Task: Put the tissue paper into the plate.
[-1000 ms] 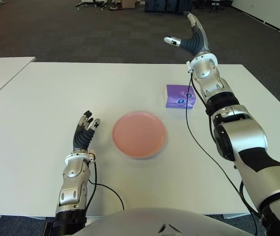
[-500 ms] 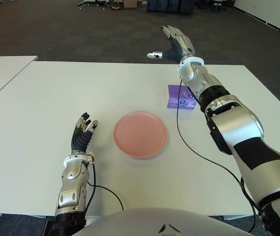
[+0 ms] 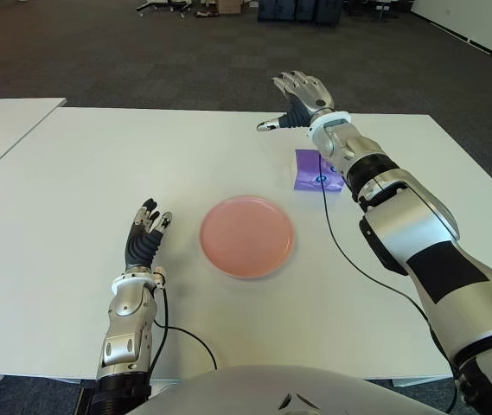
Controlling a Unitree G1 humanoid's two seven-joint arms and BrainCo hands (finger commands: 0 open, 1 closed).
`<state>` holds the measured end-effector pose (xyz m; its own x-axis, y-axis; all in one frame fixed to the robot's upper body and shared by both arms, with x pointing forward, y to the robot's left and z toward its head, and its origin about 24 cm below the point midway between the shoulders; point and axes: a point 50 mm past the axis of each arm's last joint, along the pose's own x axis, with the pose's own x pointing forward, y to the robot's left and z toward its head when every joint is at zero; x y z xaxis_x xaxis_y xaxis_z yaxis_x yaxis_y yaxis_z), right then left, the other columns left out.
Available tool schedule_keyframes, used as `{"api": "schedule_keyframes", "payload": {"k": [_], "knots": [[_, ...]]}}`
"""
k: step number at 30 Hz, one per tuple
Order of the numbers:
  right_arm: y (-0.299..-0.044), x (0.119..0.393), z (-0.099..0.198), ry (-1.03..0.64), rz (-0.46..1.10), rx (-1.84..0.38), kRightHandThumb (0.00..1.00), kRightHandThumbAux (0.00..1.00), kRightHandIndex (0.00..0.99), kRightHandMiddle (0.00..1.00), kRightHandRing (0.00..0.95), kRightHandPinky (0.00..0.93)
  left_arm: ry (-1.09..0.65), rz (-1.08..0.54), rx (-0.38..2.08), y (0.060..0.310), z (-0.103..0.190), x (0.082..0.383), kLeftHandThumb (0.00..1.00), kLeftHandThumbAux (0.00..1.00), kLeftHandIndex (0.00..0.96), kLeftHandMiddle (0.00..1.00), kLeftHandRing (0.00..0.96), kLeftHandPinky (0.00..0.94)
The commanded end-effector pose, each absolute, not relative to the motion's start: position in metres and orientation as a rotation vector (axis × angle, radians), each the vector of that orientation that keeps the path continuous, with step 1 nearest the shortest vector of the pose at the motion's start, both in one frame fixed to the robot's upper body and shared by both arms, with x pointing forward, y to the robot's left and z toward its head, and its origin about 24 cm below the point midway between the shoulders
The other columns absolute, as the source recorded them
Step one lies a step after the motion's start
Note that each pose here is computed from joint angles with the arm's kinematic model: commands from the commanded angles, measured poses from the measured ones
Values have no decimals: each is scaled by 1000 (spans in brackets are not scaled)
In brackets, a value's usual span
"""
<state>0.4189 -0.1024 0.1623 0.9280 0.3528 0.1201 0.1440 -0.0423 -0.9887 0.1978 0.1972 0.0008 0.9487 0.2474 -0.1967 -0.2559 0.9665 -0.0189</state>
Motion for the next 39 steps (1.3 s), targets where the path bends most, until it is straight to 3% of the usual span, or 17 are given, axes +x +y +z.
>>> {"api": "schedule_keyframes", "payload": {"k": [1, 17, 39], "knots": [[-106, 417, 147, -334, 231, -1701, 345, 270, 0, 0, 0, 0, 214, 270, -36, 200, -3, 194, 33, 566, 0, 0, 0, 0], [-113, 413, 123, -206, 275, -1832, 358, 233, 0, 0, 0, 0, 210, 277, -24, 206, -5, 190, 17, 556, 0, 0, 0, 0], [-138, 408, 101, -17, 235, -1786, 357, 298, 0, 0, 0, 0, 222, 294, -4, 213, -5, 185, 18, 540, 0, 0, 0, 0]]}}
